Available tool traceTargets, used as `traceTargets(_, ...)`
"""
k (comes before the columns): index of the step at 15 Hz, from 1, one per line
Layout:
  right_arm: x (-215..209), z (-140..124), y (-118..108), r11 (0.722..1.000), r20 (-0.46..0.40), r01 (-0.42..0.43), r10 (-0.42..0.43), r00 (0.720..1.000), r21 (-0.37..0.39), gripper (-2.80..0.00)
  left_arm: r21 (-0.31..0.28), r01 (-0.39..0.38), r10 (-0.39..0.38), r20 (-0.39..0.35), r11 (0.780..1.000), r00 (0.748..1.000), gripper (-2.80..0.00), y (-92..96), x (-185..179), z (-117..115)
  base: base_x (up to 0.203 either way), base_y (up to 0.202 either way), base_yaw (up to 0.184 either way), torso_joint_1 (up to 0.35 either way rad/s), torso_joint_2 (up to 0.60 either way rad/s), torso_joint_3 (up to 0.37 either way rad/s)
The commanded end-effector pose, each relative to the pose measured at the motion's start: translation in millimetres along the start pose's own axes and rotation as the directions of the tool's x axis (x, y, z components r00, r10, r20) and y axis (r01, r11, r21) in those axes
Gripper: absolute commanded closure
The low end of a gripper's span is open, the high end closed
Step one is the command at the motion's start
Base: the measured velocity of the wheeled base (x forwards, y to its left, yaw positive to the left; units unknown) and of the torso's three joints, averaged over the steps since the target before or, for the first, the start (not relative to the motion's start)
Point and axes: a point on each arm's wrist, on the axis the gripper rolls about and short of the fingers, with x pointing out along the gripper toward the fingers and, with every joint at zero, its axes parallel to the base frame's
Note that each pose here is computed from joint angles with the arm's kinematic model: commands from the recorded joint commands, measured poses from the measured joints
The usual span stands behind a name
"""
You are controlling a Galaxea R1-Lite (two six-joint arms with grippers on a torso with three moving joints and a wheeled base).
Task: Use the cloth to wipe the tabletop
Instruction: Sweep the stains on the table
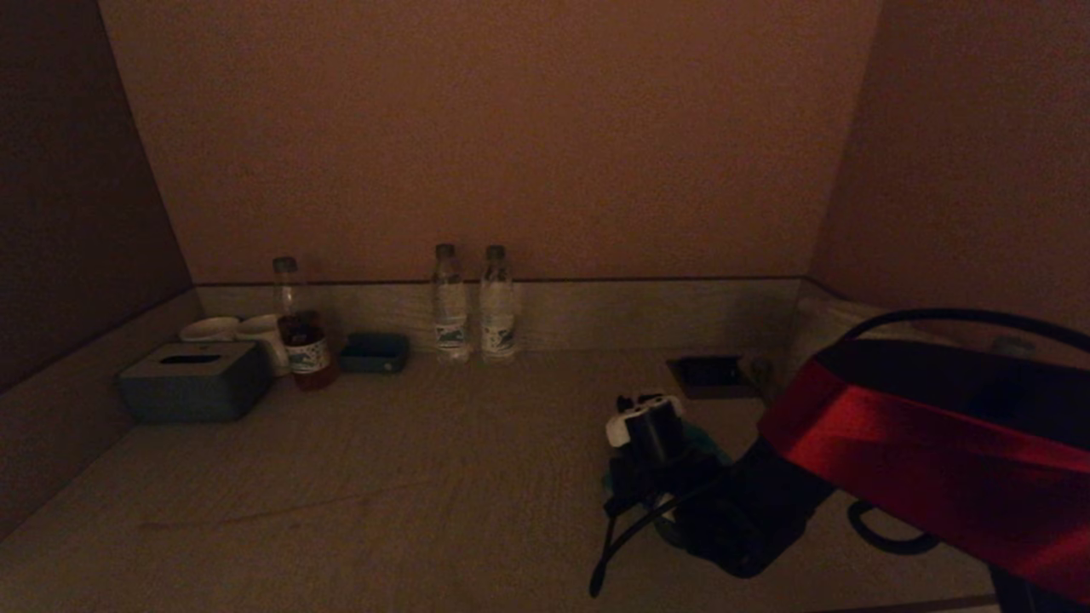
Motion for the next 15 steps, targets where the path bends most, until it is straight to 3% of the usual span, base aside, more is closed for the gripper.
traceTargets(1, -7, -1, 30, 0.997, 0.027, -0.063, 0.064, 0.998, -0.036, 0.00, -0.001, 0.001, -0.001, 0.000, 1.000, 1.000, 0.00, 0.0, 0, 0, 0.000, 0.000, 0.000, 0.000, 0.00, 0.000)
traceTargets(4, -7, -3, 47, 0.994, 0.039, -0.086, 0.089, 0.995, -0.073, 0.00, -0.001, -0.001, 0.001, 0.000, 1.000, 1.000, 0.00, 0.0, 0, 0, 0.000, 0.000, 0.000, 0.000, 0.00, 0.000)
traceTargets(7, -4, -8, 102, 0.975, 0.085, -0.154, 0.169, 0.982, -0.160, 0.00, -0.001, 0.001, -0.001, 0.000, 1.000, 1.000, 0.00, 0.0, 0, 0, 0.000, 0.000, 0.000, 0.000, 0.00, 0.000)
traceTargets(9, -5, -10, 108, 0.971, 0.085, -0.159, 0.176, 0.981, -0.180, 0.00, -0.001, 0.001, -0.001, 0.000, 1.000, 1.000, 0.00, 0.0, 0, 0, 0.000, 0.000, 0.000, 0.000, 0.00, 0.000)
traceTargets(12, -8, -9, 145, 0.951, 0.109, -0.209, 0.238, 0.965, -0.227, 0.00, -0.001, 0.000, 0.000, 0.002, 1.000, 1.000, 0.00, 0.0, 0, 0, 0.000, 0.000, 0.000, 0.000, 0.00, 0.000)
traceTargets(15, -10, -12, 161, 0.937, 0.104, -0.225, 0.260, 0.960, -0.269, 0.00, -0.001, -0.001, 0.001, 0.002, 1.000, 1.000, 0.00, 0.0, 0, 0, 0.000, 0.000, 0.000, 0.000, 0.00, 0.000)
